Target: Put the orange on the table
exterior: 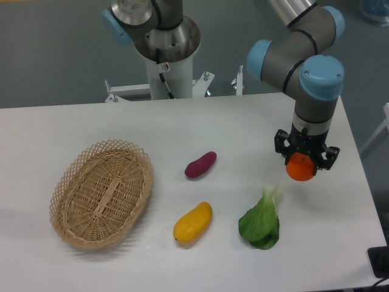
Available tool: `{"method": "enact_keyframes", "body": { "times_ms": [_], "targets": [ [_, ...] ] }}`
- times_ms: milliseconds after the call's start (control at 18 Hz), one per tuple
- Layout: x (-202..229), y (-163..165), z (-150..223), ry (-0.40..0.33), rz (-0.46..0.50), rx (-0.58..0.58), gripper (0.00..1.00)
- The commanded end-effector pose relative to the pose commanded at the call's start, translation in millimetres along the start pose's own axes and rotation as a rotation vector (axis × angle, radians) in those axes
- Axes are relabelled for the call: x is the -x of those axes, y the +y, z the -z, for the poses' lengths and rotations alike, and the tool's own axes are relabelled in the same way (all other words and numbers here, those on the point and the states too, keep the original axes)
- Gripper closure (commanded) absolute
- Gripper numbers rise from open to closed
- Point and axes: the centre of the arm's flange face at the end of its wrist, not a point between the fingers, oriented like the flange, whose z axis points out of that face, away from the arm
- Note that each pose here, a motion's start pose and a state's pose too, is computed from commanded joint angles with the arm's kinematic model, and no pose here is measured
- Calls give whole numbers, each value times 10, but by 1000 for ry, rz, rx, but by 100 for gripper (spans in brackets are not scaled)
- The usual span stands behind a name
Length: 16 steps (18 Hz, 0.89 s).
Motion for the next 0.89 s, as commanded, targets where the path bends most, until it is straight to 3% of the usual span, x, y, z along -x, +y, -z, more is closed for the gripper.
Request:
{"method": "enact_keyframes", "body": {
  "times_ms": [889],
  "targets": [
    [-43,9,-26,16,40,-10,62]
  ]
}}
